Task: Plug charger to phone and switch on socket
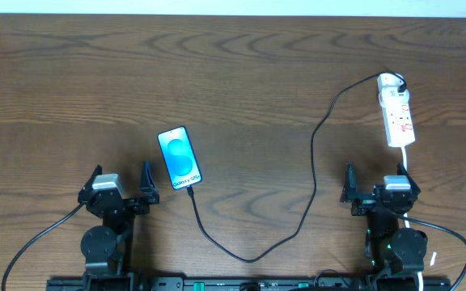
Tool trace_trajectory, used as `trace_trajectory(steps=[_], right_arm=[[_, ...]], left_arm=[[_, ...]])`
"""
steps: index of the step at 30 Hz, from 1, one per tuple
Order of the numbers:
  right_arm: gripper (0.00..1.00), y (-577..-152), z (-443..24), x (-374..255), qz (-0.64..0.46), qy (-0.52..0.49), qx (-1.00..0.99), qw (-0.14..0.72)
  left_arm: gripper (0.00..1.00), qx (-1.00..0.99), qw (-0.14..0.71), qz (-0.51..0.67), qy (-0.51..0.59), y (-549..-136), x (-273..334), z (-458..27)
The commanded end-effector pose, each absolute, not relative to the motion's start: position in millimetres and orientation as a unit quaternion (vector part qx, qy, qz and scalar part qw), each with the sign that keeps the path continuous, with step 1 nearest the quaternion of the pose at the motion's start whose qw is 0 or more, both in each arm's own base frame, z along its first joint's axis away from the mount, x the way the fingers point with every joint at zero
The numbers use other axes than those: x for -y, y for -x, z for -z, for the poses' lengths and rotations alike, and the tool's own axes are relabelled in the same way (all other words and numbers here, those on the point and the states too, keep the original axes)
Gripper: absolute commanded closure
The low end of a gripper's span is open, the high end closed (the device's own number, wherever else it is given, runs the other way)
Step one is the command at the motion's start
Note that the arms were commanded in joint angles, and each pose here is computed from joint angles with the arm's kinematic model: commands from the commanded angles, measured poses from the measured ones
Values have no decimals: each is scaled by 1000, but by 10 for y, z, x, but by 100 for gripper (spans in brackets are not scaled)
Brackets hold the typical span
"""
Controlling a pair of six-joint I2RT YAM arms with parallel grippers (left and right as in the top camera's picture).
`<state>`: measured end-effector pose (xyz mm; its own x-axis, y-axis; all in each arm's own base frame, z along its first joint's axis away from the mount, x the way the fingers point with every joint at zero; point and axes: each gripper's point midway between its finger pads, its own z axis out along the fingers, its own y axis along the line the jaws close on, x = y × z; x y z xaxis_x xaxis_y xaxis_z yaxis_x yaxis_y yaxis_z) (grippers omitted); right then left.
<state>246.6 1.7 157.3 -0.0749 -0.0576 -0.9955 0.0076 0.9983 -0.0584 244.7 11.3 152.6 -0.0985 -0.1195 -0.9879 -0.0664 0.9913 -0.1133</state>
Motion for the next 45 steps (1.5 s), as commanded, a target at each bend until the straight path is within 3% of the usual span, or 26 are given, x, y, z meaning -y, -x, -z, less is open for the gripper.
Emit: trace_trajectory(steps=[1, 45], right_arm=[[1, -2460, -1580, 1, 21, 3, -731, 682], [1, -2461, -1579, -29, 14, 8, -731, 682]], left_arm=[[2, -757, 650, 8, 65, -2434, -150, -1364], [2, -757, 650, 8, 65, -2434, -150, -1364]])
